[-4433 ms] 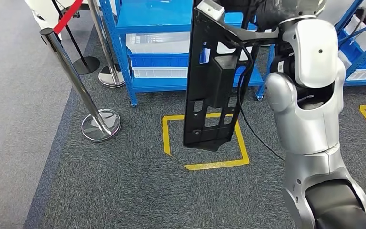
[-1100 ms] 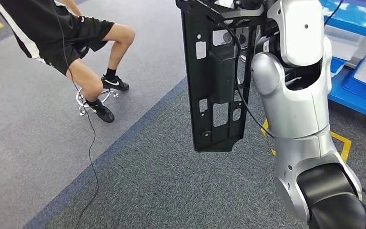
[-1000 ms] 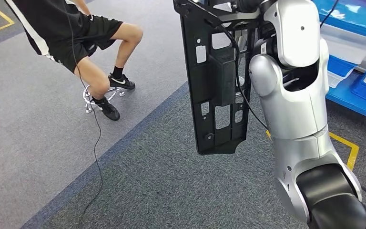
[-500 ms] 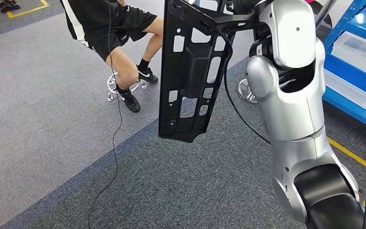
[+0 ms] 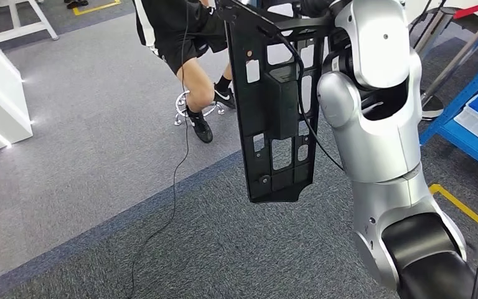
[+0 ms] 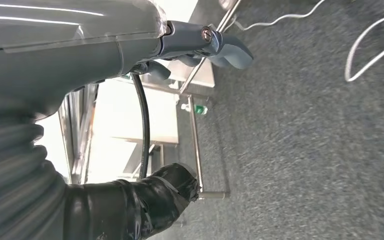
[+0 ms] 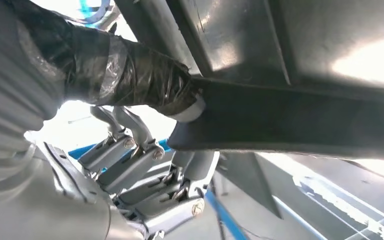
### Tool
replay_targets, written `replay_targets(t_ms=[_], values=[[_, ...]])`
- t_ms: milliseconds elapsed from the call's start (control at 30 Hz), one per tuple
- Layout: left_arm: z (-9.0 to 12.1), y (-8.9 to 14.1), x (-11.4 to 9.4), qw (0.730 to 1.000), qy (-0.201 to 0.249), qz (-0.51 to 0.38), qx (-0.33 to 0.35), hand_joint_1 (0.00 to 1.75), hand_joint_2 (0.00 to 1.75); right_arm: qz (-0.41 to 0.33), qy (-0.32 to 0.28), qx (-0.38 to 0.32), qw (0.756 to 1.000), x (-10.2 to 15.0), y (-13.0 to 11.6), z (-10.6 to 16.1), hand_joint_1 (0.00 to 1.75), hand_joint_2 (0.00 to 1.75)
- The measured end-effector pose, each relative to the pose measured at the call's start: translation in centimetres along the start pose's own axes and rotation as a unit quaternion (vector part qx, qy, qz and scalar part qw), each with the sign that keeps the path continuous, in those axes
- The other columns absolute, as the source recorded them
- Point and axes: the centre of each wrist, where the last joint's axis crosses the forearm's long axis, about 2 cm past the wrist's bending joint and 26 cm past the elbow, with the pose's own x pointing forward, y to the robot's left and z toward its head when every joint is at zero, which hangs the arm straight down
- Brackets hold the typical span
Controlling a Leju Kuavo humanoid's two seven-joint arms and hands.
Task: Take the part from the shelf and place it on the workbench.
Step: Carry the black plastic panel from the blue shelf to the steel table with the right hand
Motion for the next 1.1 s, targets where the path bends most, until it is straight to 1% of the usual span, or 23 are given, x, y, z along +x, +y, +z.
replay_targets(t_ms=[333,533,800,900,1100], values=[[0.0,0.6,-0.1,1.0,-0.003,-0.001,0.006,0.0,1.75,0.002,0.0,-0.004,1.0,0.2,-0.3,-0.1,1.75,1.75],[-0.1,0.9,0.1,1.0,-0.007,-0.001,0.009,0.0,1.75,0.001,0.001,0.004,1.0,0.3,0.2,0.1,1.75,1.75],[-0.2,1.0,-0.1,1.0,-0.011,0.005,0.011,0.0,1.75,0.001,0.001,-0.002,1.0,0.5,-0.2,-0.1,1.75,1.75],[-0.2,1.2,0.1,1.0,-0.015,0.004,0.013,0.0,1.75,0.001,0.0,-0.005,1.0,0.5,-0.4,-0.2,1.75,1.75],[-0.4,1.4,0.0,1.0,-0.02,0.004,0.013,0.0,1.75,0.001,0.0,-0.004,1.0,0.6,-0.4,-0.1,1.75,1.75]])
